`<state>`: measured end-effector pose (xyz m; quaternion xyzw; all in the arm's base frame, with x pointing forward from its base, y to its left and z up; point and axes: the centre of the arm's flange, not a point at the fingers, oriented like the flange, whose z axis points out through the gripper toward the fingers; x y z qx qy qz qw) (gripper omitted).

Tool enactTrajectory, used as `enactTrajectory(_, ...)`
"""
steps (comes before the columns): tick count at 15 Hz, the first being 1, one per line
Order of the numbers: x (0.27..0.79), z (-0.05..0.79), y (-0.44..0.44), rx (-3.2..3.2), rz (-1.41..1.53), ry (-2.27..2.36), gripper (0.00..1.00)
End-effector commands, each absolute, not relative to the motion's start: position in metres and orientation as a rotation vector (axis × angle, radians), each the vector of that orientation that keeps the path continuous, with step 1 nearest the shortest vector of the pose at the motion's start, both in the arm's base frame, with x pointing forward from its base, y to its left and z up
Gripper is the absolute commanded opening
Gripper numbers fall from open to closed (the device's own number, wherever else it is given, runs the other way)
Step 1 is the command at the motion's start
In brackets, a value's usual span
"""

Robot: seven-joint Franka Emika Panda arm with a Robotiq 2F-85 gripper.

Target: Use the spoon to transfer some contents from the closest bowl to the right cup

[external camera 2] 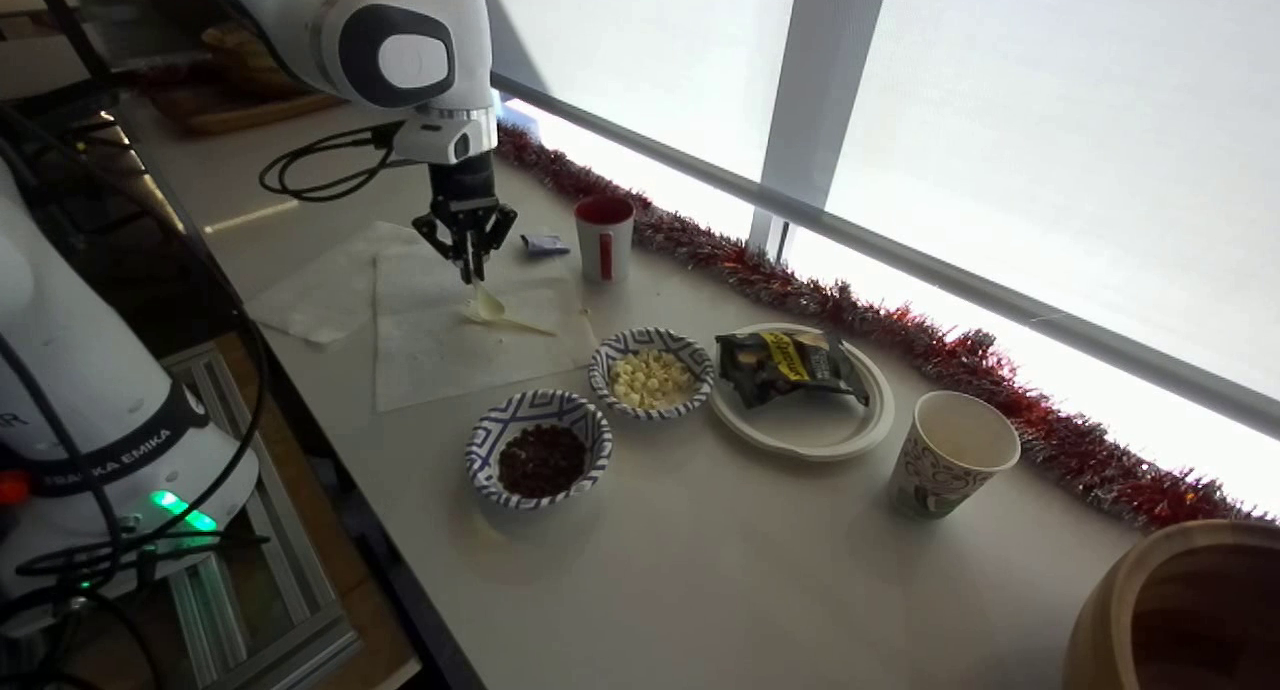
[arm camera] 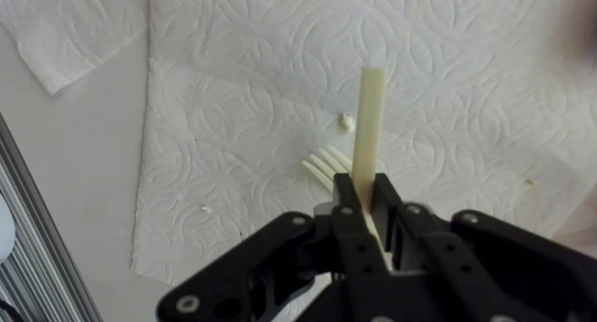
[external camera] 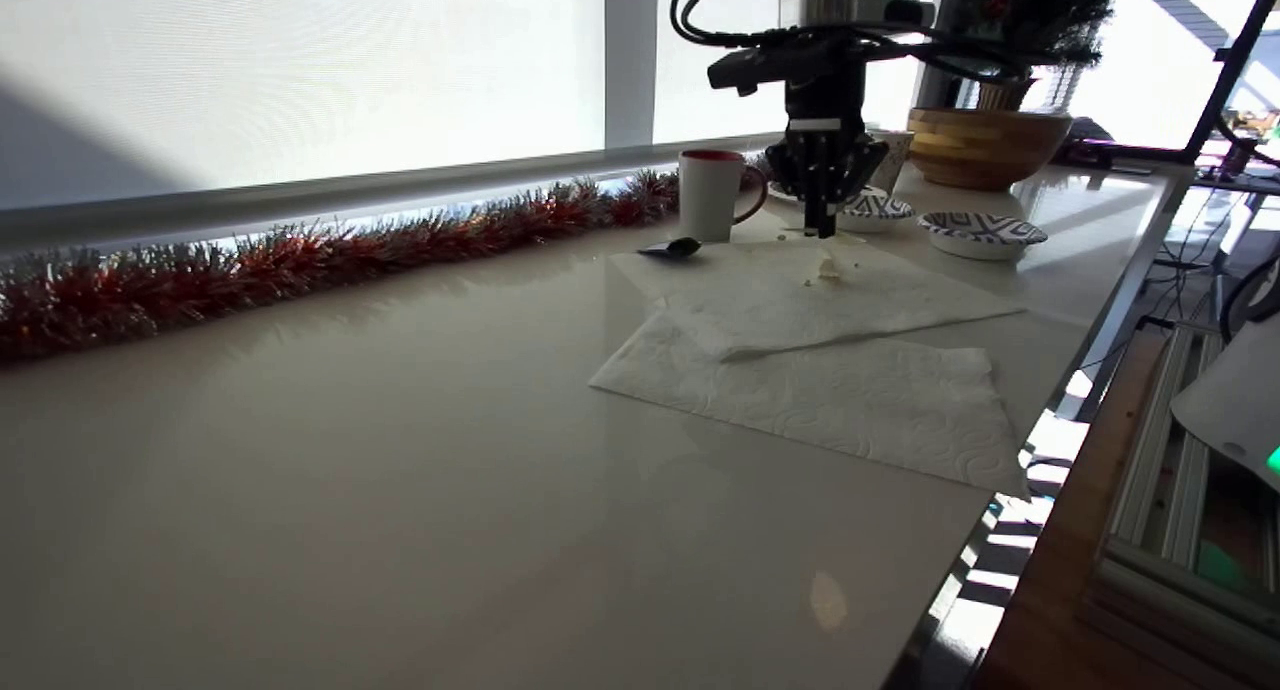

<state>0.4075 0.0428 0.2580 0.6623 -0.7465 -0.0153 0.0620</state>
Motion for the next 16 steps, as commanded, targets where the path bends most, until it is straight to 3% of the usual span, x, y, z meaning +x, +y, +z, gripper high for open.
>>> enactTrajectory(1,0.395,0.317,-0.019,2.102,-0.192,-2.298,0.04)
enactTrajectory(9,0.379,0.340,-0.101,2.385,-0.494,-2.119,0.04)
enactTrajectory(10,0.382,0.342,-0.090,2.296,-0.388,-2.153,0.03)
enactTrajectory(11,0.380,0.341,-0.095,2.307,-0.399,-2.153,0.13)
enactTrajectory(14,0.381,0.340,-0.092,2.303,-0.394,-2.145,0.13)
enactTrajectory(15,0.381,0.340,-0.090,2.304,-0.393,-2.141,0.03)
enactTrajectory(16,0.383,0.341,-0.093,2.324,-0.490,-2.095,0.03)
